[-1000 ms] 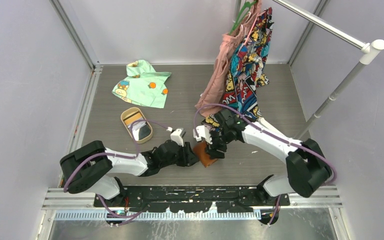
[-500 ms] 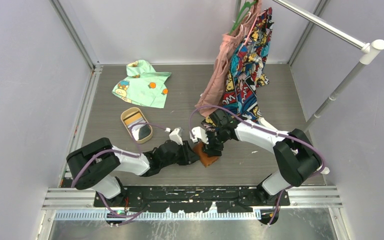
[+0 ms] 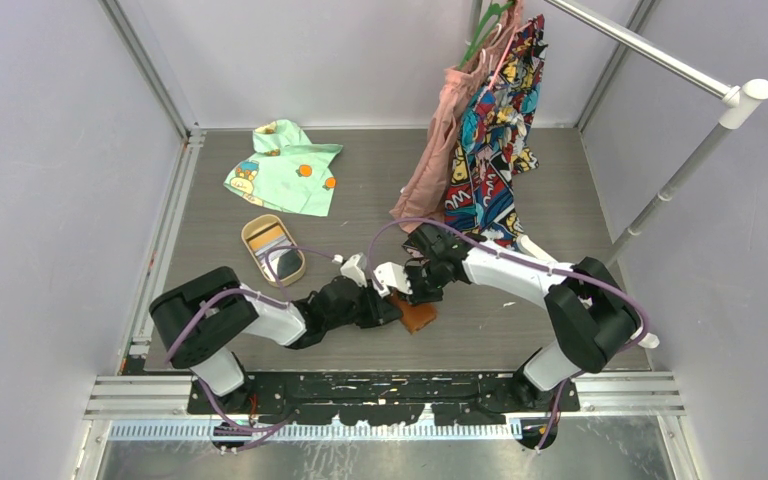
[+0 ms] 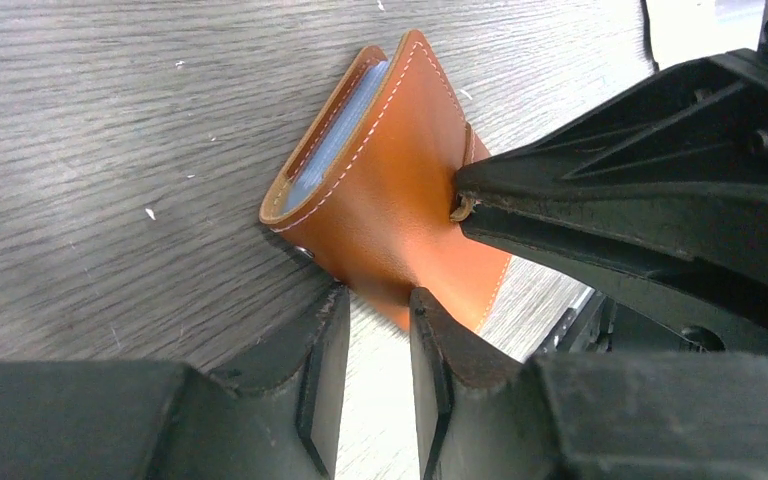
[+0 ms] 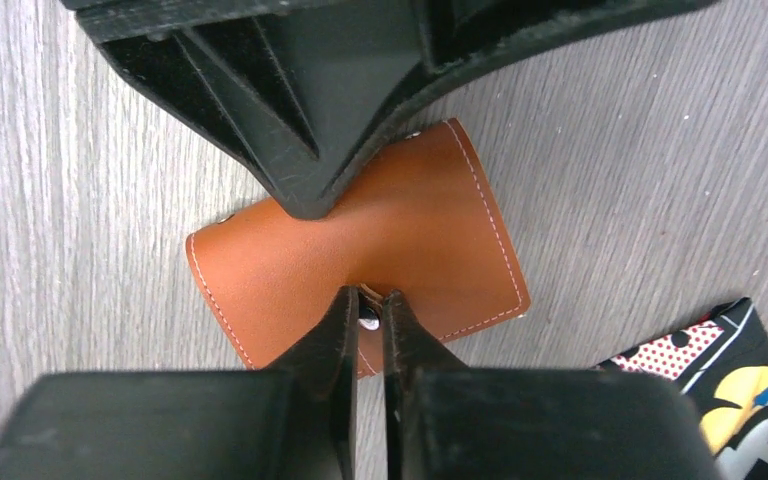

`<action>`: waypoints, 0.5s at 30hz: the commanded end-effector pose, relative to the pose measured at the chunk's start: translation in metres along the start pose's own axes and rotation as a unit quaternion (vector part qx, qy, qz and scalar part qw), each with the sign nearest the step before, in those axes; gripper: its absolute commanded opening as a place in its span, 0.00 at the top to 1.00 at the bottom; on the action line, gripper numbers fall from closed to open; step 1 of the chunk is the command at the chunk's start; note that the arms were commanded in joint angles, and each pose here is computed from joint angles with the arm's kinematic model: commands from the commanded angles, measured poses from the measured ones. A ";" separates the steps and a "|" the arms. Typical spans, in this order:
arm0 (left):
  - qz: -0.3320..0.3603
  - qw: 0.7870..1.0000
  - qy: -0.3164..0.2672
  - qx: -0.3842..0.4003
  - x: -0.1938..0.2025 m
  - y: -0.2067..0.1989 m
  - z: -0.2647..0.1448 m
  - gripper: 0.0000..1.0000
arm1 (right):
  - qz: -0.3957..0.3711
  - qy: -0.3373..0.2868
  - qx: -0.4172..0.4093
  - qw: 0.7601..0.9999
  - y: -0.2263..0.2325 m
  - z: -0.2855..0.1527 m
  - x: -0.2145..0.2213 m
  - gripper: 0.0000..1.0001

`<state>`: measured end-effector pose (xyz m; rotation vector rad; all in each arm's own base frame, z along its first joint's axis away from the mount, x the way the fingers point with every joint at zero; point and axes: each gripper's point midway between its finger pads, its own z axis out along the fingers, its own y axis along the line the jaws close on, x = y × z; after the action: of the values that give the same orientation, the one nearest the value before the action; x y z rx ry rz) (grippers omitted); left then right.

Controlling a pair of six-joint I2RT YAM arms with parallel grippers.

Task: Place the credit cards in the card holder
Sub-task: Open the card holder at the center of the board.

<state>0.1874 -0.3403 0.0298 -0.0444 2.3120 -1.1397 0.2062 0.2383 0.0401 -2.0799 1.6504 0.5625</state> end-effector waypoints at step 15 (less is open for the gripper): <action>-0.005 0.999 -0.047 -0.027 -0.046 0.021 0.002 0.70 | 0.055 -0.077 -0.043 0.995 0.019 -0.037 -0.019 0.99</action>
<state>0.2187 -0.3253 0.0289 -0.1636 2.2905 -1.1419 0.1976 0.2208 0.0509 -2.0544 1.7039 0.6630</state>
